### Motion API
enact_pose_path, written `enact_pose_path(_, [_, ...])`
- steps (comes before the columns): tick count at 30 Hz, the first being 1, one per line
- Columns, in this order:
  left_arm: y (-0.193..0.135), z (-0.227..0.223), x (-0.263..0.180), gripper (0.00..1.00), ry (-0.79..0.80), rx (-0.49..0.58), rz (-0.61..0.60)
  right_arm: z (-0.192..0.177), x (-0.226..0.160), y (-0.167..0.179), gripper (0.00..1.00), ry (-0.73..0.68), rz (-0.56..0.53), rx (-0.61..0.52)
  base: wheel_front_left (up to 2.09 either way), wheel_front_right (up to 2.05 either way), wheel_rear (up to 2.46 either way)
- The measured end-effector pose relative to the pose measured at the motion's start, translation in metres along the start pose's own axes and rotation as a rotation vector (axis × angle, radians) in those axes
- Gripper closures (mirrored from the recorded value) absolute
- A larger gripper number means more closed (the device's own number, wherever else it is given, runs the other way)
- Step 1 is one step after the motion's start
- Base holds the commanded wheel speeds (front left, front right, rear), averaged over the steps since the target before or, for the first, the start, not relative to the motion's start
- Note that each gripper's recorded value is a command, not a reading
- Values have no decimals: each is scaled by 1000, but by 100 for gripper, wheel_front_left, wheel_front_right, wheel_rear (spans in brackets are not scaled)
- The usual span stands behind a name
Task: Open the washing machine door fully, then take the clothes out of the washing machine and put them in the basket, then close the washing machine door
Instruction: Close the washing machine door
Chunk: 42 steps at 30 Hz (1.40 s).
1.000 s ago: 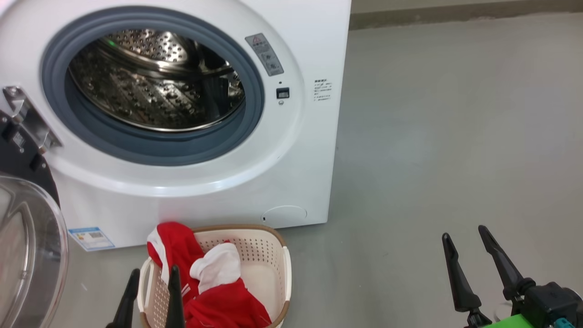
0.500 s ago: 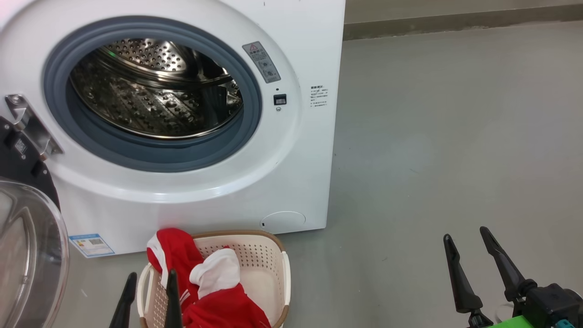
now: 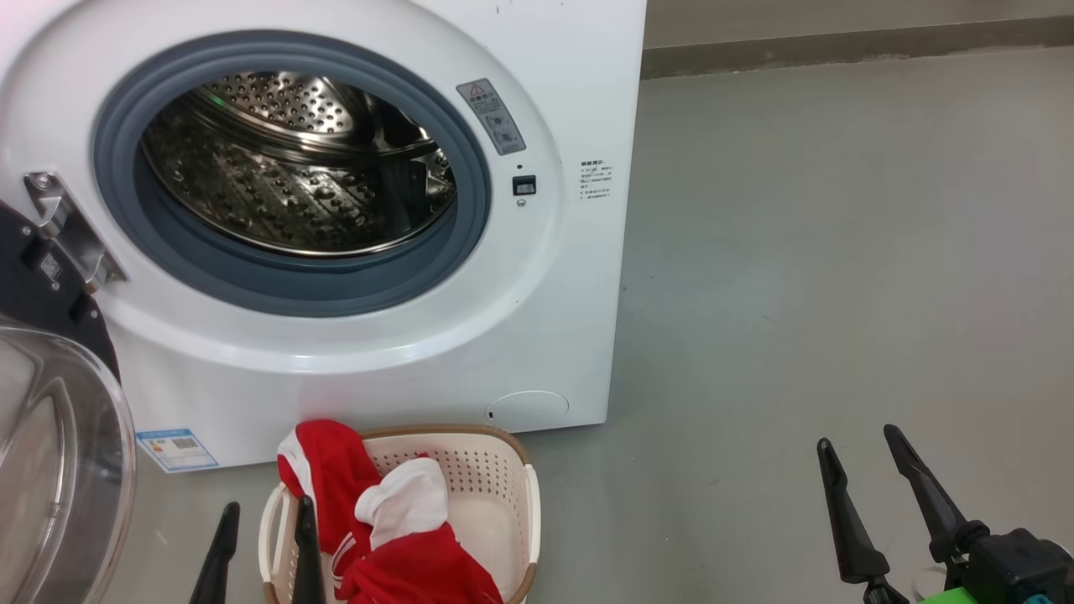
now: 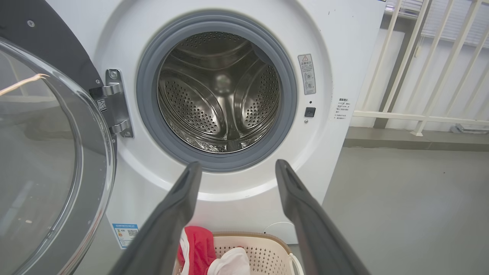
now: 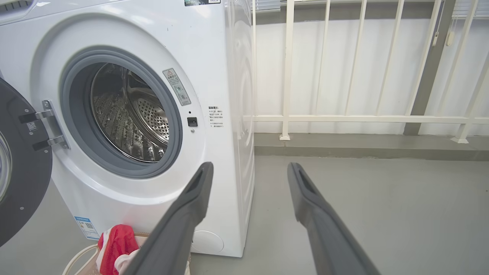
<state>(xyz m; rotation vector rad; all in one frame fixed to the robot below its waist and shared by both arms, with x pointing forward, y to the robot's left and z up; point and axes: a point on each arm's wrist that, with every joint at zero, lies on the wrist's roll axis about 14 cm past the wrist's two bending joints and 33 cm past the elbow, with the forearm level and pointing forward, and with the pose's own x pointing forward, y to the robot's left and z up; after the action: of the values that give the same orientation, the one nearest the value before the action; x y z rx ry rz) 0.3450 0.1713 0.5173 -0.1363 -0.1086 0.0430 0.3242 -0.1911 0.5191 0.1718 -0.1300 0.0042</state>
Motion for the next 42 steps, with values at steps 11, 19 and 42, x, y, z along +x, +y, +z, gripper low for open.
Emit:
enact_pose_path(11, [4, 2, -1, 0, -6, 9, 7, 0, 1, 2, 0, -1, 8, 3, -101, 90, 11])
enact_pose_path(19, [3, 1, -2, 0, -1, 8, 1, -1, 2, 3, 0, 2, 9, 13, -87, 87, 0])
enact_pose_path(42, [20, 7, -14, 0, -20, 34, 79, -7, 14, 26, 0, 19, 85, 13, -2, 2, 0])
